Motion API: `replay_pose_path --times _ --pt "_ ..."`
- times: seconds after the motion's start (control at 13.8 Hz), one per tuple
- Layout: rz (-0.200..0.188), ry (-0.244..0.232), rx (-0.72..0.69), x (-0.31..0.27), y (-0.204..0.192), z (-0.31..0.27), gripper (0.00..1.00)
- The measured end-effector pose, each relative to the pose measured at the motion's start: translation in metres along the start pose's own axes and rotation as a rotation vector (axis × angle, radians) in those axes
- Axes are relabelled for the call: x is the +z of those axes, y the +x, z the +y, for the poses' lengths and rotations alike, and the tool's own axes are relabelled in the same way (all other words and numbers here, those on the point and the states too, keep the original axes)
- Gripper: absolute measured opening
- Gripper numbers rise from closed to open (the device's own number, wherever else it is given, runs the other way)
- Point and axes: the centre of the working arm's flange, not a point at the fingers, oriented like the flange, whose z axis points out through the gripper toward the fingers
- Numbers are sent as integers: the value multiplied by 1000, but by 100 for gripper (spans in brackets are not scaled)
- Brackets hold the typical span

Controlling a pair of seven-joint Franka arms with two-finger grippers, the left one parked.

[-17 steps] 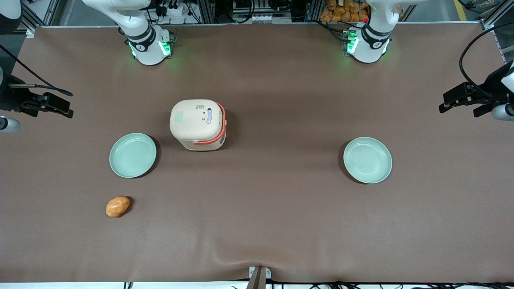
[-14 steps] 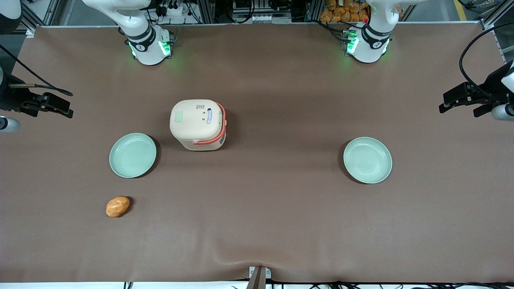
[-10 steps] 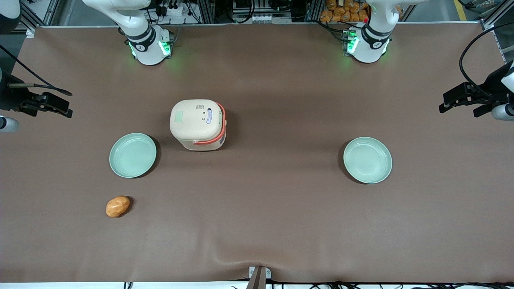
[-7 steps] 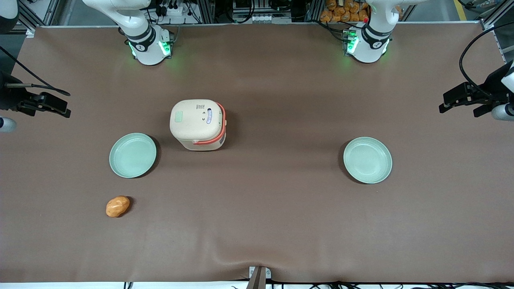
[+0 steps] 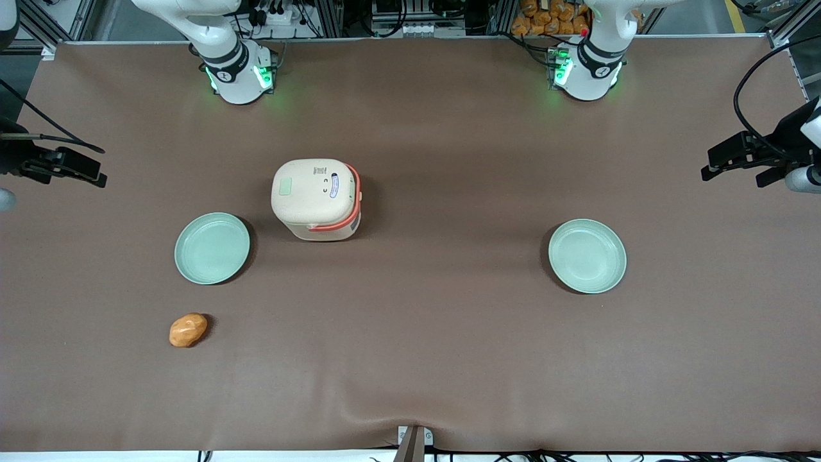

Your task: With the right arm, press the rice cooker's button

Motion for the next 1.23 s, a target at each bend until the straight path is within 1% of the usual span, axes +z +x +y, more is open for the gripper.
replay_pose_path --times 0.29,0.58,0.65,0.73,0.8,0.87,0.94,1.02,1.09,1.16,1.23 --pt "7 2 10 -3 0 6 100" --pt "1 3 8 -4 -1 5 100" --pt "-9 3 4 -3 -2 2 100" --pt "-29 4 -3 -2 -5 -1 96" --pt "-48 5 -14 0 -7 -7 94" --pt "-64 3 -31 1 -10 -17 86" --pt "-81 0 -54 3 -13 -29 73" --pt "-105 -5 -81 5 -18 -44 63" --pt "-133 -12 -109 8 -23 -59 51" --pt "-159 -20 -140 10 -29 -76 41" --pt "-187 -29 -167 13 -36 -91 29"
